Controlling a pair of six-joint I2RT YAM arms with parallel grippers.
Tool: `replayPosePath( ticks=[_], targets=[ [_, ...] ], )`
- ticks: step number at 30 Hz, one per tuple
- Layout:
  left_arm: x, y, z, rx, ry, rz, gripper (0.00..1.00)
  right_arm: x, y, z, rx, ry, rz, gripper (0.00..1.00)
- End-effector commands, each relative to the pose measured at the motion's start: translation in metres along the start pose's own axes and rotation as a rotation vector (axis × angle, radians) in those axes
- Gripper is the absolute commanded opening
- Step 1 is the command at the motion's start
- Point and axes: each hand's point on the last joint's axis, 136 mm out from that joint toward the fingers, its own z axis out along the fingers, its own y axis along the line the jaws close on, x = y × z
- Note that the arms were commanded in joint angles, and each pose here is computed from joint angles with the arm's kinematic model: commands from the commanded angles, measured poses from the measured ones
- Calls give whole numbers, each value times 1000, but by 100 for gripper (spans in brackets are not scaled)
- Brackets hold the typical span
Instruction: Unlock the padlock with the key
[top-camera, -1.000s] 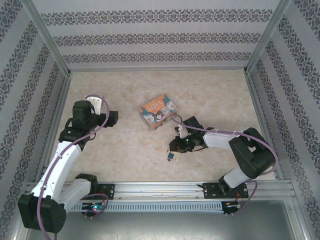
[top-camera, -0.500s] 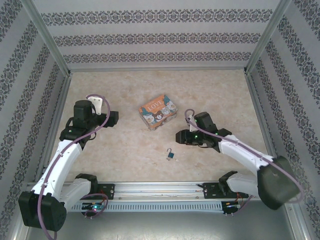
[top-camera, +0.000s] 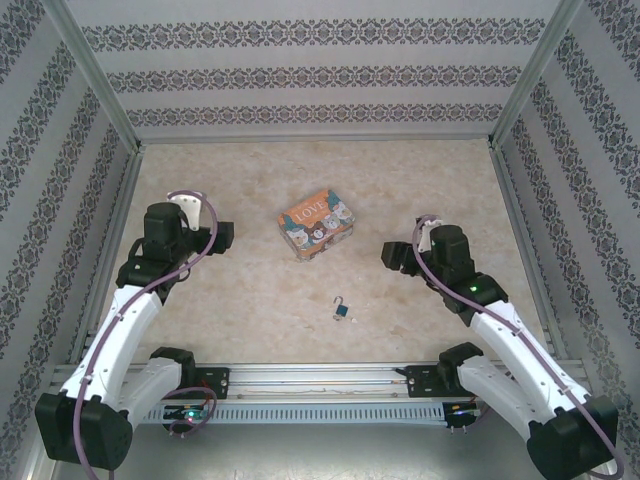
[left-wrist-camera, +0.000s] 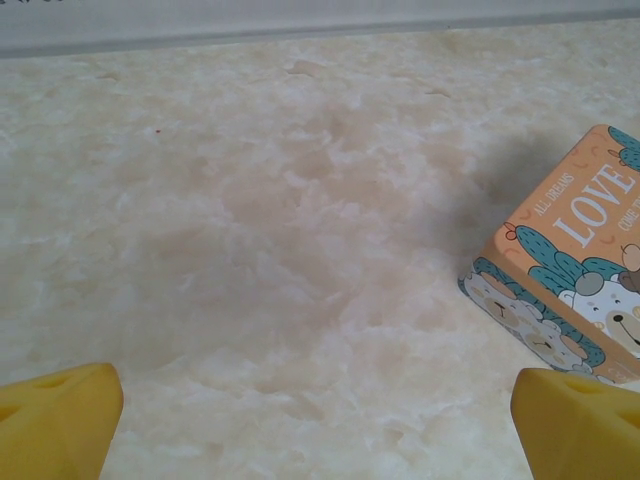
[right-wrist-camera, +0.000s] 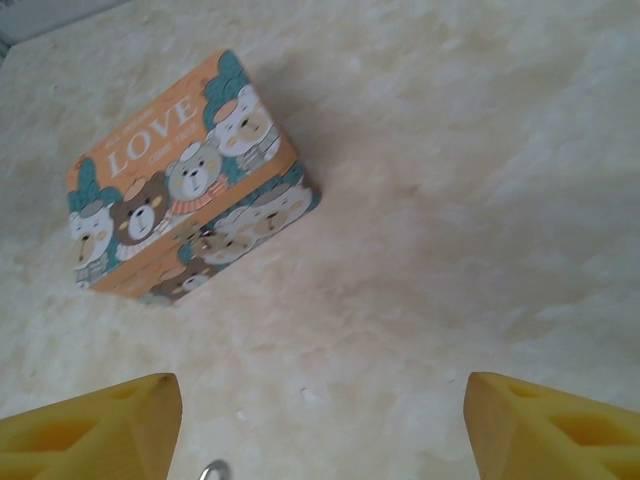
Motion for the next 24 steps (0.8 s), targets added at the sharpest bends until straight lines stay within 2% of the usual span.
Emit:
replayPosePath(
  ticks=[1,8,18,24],
  targets=[
    [-4,10,-5,-45,-34,5,100,-3,-21,-3,87,-58,-32,77],
    [-5,14,-8,-71,-49,10,100,-9,-41,-12,132,-171,30,98],
    [-6,23,-10,-121,-70,37,100,-16,-62,-13,179,-248,74,98],
    [-7,25,-14,-138,-72,49,100,-20,-82,-11,284,-283,-5,99]
  ],
)
